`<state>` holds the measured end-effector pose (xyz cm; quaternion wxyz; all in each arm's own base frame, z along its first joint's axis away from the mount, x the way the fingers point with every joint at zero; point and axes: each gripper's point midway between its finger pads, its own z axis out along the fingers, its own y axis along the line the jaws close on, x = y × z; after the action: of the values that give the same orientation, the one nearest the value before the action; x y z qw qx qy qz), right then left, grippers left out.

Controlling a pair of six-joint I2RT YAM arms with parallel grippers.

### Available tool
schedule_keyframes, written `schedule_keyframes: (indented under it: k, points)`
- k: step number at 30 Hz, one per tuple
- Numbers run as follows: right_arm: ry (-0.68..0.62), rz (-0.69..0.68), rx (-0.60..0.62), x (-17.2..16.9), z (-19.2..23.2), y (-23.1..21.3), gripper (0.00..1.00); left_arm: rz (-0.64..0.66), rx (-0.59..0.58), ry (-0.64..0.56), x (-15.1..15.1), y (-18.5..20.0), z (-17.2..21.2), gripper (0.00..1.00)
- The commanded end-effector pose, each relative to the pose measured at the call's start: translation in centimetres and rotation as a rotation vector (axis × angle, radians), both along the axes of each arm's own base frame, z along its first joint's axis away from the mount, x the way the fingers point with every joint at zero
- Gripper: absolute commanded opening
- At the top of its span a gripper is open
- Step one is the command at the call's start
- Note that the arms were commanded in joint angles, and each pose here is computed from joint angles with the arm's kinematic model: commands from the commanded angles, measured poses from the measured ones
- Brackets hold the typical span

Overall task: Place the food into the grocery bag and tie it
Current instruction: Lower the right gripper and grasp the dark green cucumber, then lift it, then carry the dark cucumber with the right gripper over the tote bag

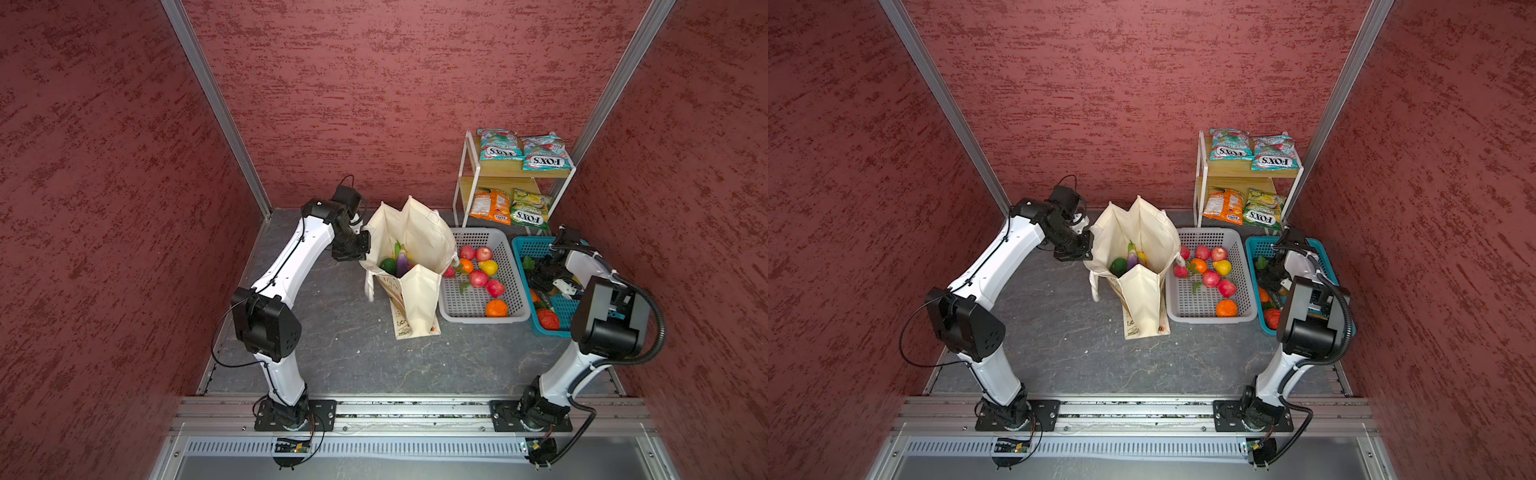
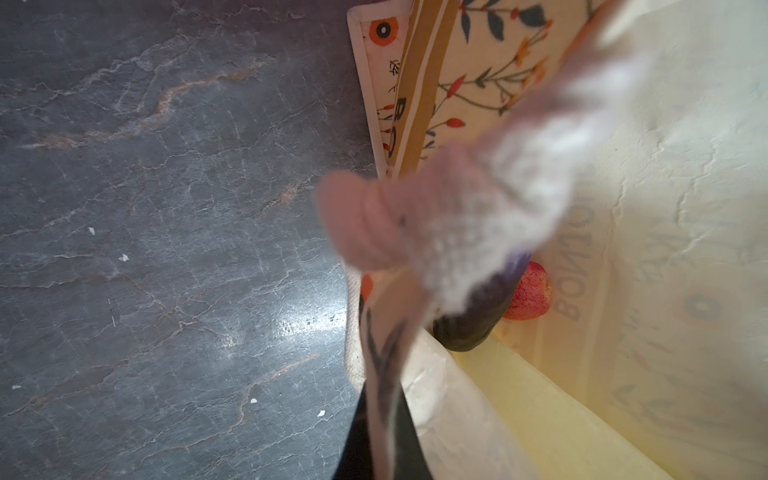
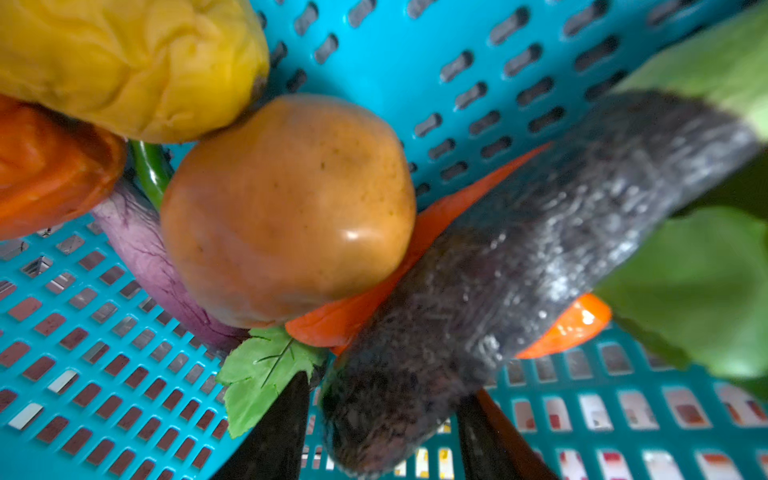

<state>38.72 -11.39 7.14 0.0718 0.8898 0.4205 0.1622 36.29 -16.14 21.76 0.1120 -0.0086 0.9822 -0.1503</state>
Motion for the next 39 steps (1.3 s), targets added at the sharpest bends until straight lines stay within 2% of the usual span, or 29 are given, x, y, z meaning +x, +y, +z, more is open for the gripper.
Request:
schedule_keyframes:
  k: [1,5,9,20,31,39]
  points:
    - [0.004,-0.045,-0.011,-0.2,-0.6,-0.2,0.50,0.003,0.008,-0.025,1.0,0.5,0.4,0.00]
    - [-0.005,-0.062,-0.019,-0.3,-0.4,-0.4,0.43,0.001,0.008,-0.032,1.2,0.6,0.7,0.00]
    - [-0.028,-0.062,-0.025,0.1,0.6,-0.5,0.40,0.004,0.011,-0.035,1.4,1.0,0.8,0.00]
    - [-0.155,0.010,-0.126,0.6,8.1,-1.0,0.39,-0.005,0.004,-0.028,1.2,0.8,0.6,0.00]
    - [-0.260,0.161,-0.210,-2.3,14.2,1.3,0.40,-0.019,-0.025,-0.028,1.4,0.0,0.8,0.00]
    - [-0.318,0.343,-0.240,-4.3,14.8,6.1,0.40,-0.034,-0.021,-0.024,1.0,-0.2,1.1,0.00]
